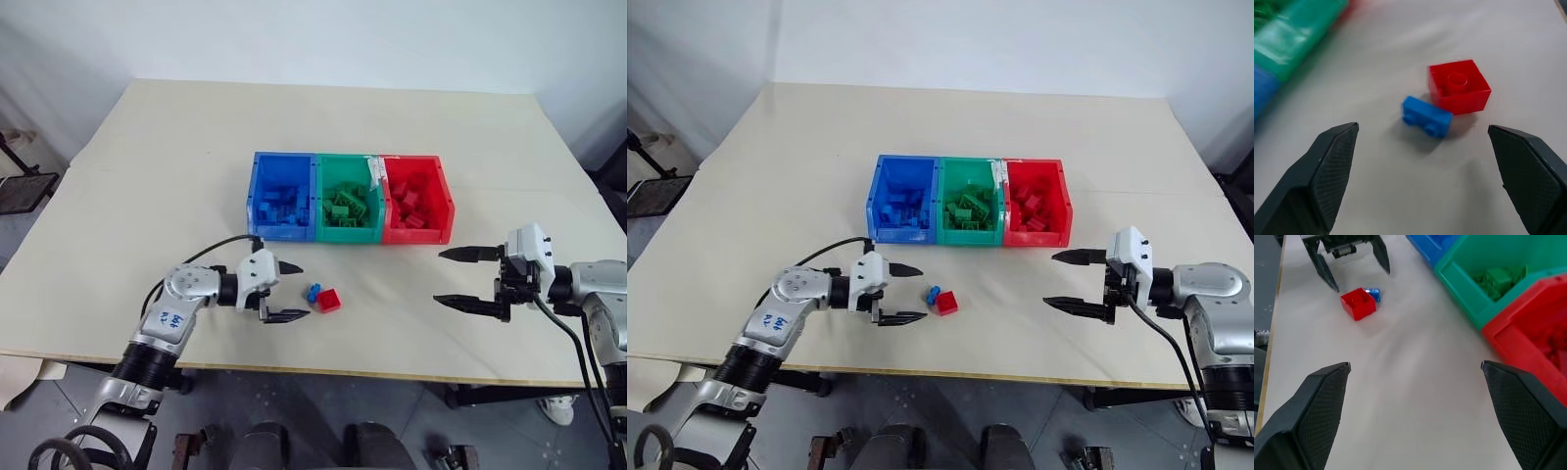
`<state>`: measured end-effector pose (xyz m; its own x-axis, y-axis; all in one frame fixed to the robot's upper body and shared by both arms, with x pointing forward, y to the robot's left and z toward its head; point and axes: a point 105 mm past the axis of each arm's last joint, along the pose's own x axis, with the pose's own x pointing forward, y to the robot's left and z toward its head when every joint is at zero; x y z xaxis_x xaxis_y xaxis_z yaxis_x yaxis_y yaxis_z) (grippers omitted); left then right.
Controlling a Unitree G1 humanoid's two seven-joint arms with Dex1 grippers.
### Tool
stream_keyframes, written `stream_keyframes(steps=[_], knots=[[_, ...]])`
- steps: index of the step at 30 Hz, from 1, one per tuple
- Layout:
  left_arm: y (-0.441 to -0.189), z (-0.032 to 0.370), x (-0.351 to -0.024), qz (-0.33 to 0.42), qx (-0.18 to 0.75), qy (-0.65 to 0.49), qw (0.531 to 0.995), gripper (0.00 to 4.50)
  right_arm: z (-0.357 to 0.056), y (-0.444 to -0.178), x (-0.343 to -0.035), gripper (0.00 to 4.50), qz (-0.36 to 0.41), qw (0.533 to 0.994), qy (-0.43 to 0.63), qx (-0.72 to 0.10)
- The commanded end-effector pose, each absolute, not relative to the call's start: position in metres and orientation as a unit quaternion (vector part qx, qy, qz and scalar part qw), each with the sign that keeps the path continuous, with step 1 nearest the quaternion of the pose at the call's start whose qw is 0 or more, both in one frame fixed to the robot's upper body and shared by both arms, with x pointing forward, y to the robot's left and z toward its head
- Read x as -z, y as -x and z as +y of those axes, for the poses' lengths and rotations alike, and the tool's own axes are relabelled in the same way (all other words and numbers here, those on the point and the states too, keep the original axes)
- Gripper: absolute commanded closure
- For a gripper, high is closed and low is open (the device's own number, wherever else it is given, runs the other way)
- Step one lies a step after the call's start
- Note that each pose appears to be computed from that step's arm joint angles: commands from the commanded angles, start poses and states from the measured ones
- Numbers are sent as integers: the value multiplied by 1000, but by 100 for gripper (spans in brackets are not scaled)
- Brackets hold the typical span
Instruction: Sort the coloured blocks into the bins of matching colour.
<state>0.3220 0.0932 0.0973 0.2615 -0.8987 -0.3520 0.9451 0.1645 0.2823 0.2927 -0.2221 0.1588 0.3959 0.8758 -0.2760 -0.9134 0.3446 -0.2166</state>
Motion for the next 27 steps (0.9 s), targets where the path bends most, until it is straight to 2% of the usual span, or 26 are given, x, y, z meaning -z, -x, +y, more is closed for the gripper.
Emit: stream_keyframes(steps=[1, 9, 10, 13, 19, 24, 27], knots=[[-331, 85, -99, 42, 597, -257, 759, 0, -224, -289, -172, 2, 31, 823, 180, -538], [-339, 71, -89, 61, 595, -255, 760, 0, -226, -285, -169, 2, 35, 829, 179, -528], [-339, 70, -88, 62, 597, -258, 757, 40, -226, -286, -169, 0, 35, 830, 179, -527], [-333, 67, -88, 55, 610, -253, 749, 122, -228, -287, -170, 0, 35, 833, 182, -521], [-334, 74, -84, 74, 589, -255, 763, 308, -230, -292, -171, 0, 36, 833, 187, -519], [-333, 82, -88, 76, 579, -247, 773, 313, -230, -295, -172, 0, 35, 833, 189, -519], [-331, 85, -108, 43, 579, -221, 783, 313, -229, -296, -172, 0, 34, 833, 191, -518]])
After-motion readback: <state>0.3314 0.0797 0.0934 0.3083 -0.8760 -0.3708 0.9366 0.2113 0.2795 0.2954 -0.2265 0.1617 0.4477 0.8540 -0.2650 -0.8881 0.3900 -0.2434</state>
